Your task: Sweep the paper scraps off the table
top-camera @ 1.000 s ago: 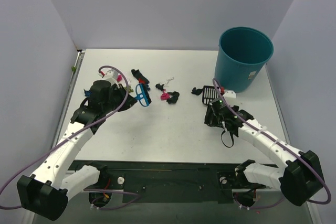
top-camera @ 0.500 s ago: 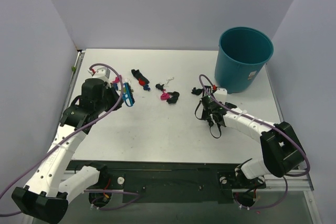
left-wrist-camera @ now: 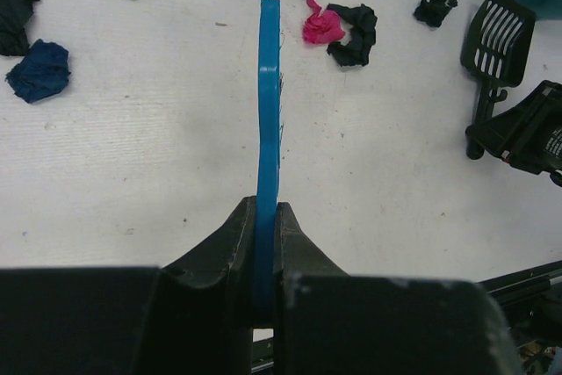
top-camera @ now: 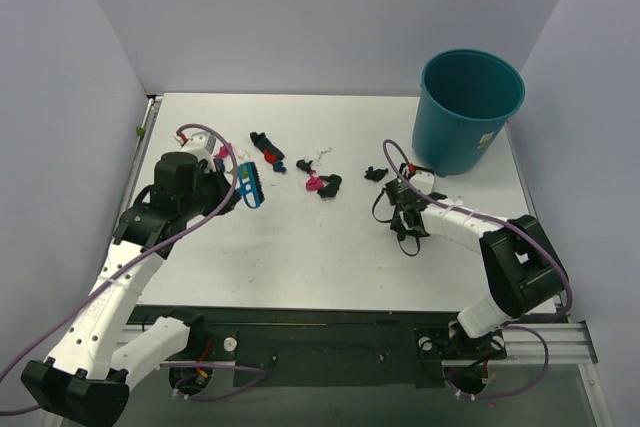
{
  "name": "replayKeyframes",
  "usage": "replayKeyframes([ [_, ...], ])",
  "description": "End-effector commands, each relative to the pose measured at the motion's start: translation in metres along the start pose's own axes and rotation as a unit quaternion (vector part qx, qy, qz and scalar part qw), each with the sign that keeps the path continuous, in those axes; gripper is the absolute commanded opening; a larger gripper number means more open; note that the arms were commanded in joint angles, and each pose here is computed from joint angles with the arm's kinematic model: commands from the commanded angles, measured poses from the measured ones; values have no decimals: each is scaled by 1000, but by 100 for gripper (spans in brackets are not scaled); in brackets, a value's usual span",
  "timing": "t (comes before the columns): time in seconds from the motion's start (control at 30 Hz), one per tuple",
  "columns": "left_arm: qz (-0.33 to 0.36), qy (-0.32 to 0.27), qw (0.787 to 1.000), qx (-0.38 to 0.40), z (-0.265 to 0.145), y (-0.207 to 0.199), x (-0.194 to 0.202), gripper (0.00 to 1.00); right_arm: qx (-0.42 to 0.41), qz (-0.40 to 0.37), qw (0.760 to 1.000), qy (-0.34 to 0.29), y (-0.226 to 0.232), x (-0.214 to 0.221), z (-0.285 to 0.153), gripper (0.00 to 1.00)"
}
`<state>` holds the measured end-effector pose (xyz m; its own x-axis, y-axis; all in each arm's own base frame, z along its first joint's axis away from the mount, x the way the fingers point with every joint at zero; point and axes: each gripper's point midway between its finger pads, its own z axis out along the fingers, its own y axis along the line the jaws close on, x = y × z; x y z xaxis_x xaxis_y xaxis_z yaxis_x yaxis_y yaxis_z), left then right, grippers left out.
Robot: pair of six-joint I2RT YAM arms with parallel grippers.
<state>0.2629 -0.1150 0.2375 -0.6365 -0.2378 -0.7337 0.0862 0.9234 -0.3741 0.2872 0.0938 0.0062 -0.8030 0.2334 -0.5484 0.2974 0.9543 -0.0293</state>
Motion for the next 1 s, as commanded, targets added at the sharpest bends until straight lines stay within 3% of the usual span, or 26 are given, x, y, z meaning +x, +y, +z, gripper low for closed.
replayKeyframes([
  [0.0,7,-16,999,45,-4,-15,-6,0,29,-11,999,-28,-14,-13,-19,0],
  [0.1,2,-8,998,59,-2,-19,-2,0,25,-34,998,-47,-18,-17,-41,0],
  [0.23,-6,-8,997,83,3,-28,-3,0,-59,-89,994,-31,4,-5,-68,0],
  [0.4,-28,-7,994,105,12,-38,-5,0,-176,-225,958,-1,54,31,-110,0],
  [0.53,-56,-2,990,126,22,-46,-4,0,-196,-319,927,5,81,56,-125,1],
  [0.73,-86,9,985,147,38,-55,-1,0,-198,-381,903,24,109,84,-122,3],
  [0.8,-90,8,985,143,44,-53,0,0,-197,-390,899,29,115,92,-119,8],
  [0.87,-94,7,986,136,49,-49,2,0,-191,-389,901,23,117,92,-117,43],
  [0.93,-98,3,986,134,54,-47,3,0,-187,-379,906,9,119,87,-115,60],
  [0.97,-100,4,986,132,57,-46,5,0,-181,-374,910,0,118,84,-113,64],
])
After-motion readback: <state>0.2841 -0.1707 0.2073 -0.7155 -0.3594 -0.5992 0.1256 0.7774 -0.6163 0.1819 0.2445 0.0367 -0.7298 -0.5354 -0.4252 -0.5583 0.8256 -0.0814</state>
